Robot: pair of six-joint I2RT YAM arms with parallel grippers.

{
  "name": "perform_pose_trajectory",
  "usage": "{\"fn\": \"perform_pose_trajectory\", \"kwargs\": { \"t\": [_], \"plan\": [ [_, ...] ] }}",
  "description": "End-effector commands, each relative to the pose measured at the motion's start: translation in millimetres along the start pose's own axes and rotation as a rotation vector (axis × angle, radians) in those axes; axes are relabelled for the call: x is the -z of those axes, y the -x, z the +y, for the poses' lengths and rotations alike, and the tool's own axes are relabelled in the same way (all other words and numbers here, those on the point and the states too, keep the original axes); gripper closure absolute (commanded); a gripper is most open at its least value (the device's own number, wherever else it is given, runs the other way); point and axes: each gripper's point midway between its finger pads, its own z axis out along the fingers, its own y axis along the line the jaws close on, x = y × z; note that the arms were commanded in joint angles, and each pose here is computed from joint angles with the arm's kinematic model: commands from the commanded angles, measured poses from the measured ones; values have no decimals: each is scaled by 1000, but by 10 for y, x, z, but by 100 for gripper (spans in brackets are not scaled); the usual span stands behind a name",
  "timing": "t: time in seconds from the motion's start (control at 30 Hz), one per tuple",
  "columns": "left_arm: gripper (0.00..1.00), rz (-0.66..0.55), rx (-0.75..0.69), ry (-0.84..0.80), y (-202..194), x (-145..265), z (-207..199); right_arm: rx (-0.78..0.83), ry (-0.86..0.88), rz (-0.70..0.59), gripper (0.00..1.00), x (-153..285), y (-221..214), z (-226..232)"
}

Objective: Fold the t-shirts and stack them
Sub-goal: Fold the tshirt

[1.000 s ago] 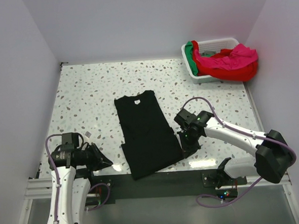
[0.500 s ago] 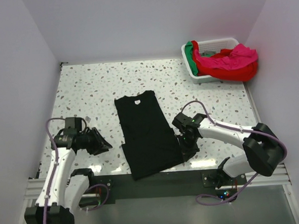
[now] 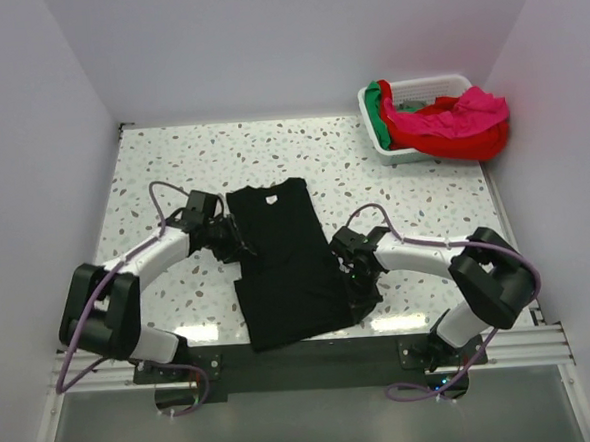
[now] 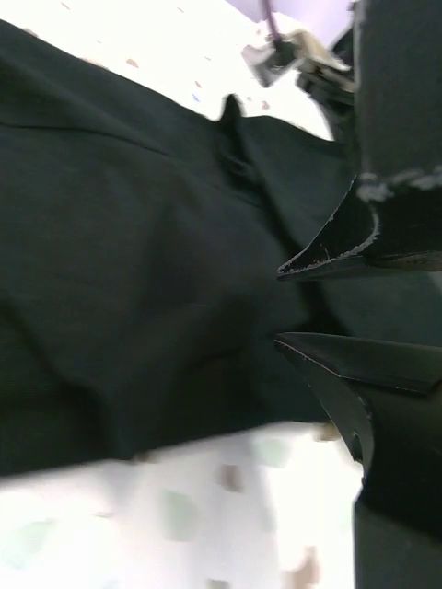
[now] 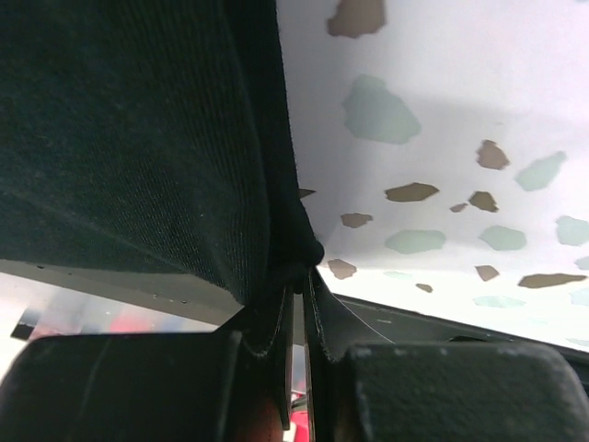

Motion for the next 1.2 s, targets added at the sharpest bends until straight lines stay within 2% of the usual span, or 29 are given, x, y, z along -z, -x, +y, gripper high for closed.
{"fn": "perform_pose_trajectory", "kwargs": {
  "t": [0.0,0.33,0.43,0.53,0.63,0.8,0.83,0.93,1.03,1.1,1.17],
  "plan": [
    [66,-91,-76,-67,414,-201,-263,13,50,-54,100,-27,186,178],
    [66,-9,-152,49,621,-886,-60,-97,174,-112,100,-12,346,474],
    [66,14,-180,26,673,-1102,-162,-146,170,-153,100,16,406,473],
    [66,1,-223,-11,837,-1240,-433,-172,146,-199,100,82,475,448],
    [61,-16,-245,-32,943,-1246,-601,-186,126,-224,100,133,511,421],
    [46,-103,-318,-91,1275,-884,-1080,-200,113,-253,100,195,534,392],
    [45,-141,-338,-116,1348,-694,-1235,-208,112,-255,100,207,529,388],
    [38,-179,-350,-108,1284,-275,-1286,-219,102,-269,100,228,524,358],
    [35,-215,-327,-20,1072,48,-984,-230,89,-274,100,236,516,324],
    [36,-192,-295,78,847,144,-632,-234,76,-280,100,244,521,298],
    [39,-133,-265,162,454,214,-186,-237,63,-278,100,265,504,274]
  ]
}}
